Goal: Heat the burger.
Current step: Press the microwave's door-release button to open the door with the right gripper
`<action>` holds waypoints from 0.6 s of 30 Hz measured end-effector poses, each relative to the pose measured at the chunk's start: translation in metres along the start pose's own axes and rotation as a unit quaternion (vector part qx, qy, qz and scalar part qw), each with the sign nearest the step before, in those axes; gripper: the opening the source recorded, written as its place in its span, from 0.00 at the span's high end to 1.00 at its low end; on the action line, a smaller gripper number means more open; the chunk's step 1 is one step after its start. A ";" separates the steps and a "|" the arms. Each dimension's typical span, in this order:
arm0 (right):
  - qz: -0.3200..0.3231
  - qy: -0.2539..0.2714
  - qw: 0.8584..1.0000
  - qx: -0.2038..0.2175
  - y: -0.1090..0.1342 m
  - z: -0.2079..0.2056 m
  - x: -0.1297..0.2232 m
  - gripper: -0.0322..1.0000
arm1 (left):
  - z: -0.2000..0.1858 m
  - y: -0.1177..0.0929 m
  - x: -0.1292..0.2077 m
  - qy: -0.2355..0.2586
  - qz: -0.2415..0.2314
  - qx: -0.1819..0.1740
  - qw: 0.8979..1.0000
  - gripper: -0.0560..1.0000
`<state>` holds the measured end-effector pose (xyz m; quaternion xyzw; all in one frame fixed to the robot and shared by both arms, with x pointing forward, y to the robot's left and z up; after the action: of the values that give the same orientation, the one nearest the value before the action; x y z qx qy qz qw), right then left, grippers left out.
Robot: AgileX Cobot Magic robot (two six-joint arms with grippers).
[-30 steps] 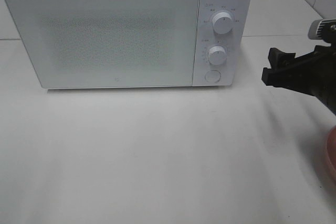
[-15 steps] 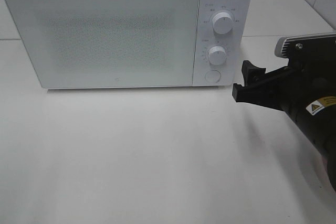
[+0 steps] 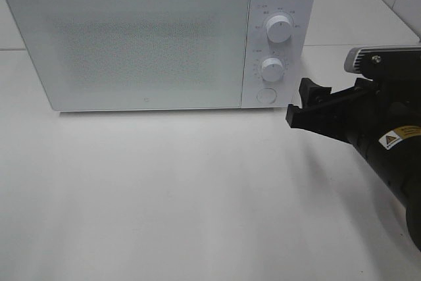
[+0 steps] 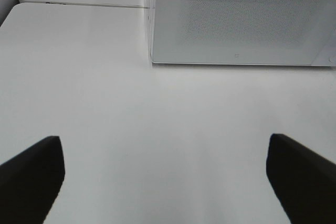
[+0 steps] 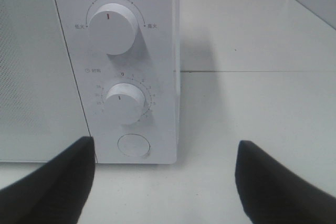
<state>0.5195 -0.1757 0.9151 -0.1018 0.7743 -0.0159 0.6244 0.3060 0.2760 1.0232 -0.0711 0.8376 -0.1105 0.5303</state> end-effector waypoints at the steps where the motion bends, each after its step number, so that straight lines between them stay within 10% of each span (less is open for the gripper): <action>1: 0.038 0.000 0.999 0.000 0.000 0.000 0.000 0.32 | 0.000 0.000 0.000 0.000 0.000 0.000 1.000 0.01; 11: 0.253 0.017 0.967 -0.002 0.002 0.000 0.006 0.51 | 0.000 0.000 0.000 0.000 0.000 0.000 1.000 0.01; 18: 0.451 0.039 0.892 0.001 0.006 -0.001 0.012 0.73 | 0.000 0.000 0.000 0.000 0.000 0.000 1.000 0.01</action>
<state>0.5159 -0.1725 0.9027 0.2600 0.7607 0.2622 0.5339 0.3060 0.2760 1.0232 -0.0711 0.8376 -0.1105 0.5303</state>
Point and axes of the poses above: a point on each arm's last joint axis where the gripper is mounted, z pointing out along that axis toward the gripper, y along the wrist's bending axis when the last joint is at zero, x = y × z, the point moved 8 cm from there along z, pointing out along that axis toward the gripper, and after that the axes turned 12 degrees about -z, right-handed, at the moved point
